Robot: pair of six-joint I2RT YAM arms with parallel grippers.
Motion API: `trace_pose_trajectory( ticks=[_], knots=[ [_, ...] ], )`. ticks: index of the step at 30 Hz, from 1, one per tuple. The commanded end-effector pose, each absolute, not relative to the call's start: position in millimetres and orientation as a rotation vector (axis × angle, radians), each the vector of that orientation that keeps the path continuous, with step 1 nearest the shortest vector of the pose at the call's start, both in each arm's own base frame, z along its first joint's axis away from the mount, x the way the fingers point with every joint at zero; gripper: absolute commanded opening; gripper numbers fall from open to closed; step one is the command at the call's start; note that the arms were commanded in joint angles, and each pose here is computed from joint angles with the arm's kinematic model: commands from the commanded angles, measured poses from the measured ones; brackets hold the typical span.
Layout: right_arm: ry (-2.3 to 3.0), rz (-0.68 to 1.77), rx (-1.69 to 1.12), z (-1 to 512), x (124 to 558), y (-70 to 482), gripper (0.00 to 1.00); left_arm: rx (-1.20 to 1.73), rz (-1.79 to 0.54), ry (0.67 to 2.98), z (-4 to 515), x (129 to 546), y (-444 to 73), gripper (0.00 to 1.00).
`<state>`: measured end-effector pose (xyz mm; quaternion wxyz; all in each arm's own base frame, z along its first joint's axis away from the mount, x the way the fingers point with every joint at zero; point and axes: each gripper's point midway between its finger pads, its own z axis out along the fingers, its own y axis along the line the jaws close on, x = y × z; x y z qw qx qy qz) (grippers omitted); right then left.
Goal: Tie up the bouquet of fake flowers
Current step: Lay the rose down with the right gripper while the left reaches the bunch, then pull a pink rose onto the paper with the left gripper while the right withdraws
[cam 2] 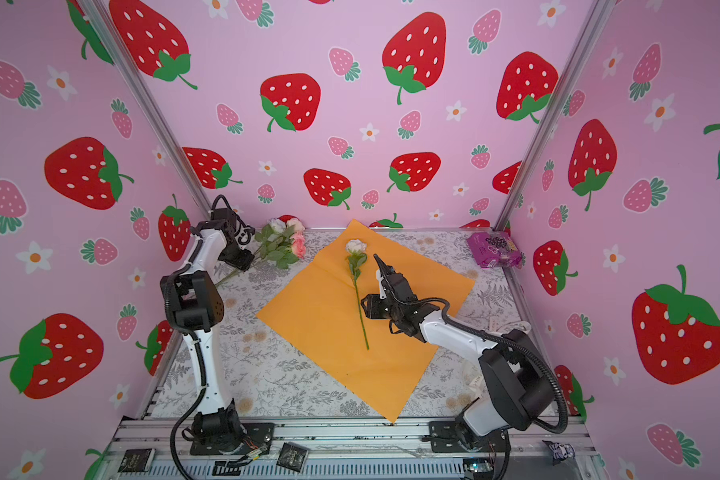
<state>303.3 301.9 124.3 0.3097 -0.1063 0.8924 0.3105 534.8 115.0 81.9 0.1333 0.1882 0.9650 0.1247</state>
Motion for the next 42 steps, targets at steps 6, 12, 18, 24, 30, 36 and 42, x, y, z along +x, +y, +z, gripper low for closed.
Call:
trace_pose_trajectory(
  ticks=[6,12,18,24,30,36,42],
  knots=[
    [2.431,0.837,-0.305,110,307,308,0.47,0.736,0.235,2.778,76,538,103,0.85],
    [2.441,0.845,-0.299,109,312,307,0.47,0.748,0.226,2.787,59,542,106,0.85],
    [2.454,0.839,-0.289,107,314,300,0.47,0.758,0.256,2.777,48,550,111,0.74],
    [2.473,0.841,-0.264,102,312,293,0.47,0.786,0.282,2.759,43,554,113,0.54],
    [2.473,0.837,-0.254,102,313,291,0.47,0.806,0.282,2.764,40,551,105,0.22],
    [2.472,0.850,-0.250,103,312,291,0.47,0.906,0.293,2.758,55,539,79,0.00],
    [2.451,0.849,-0.251,110,307,286,0.47,0.831,0.280,2.738,101,527,52,0.00]
  ],
)
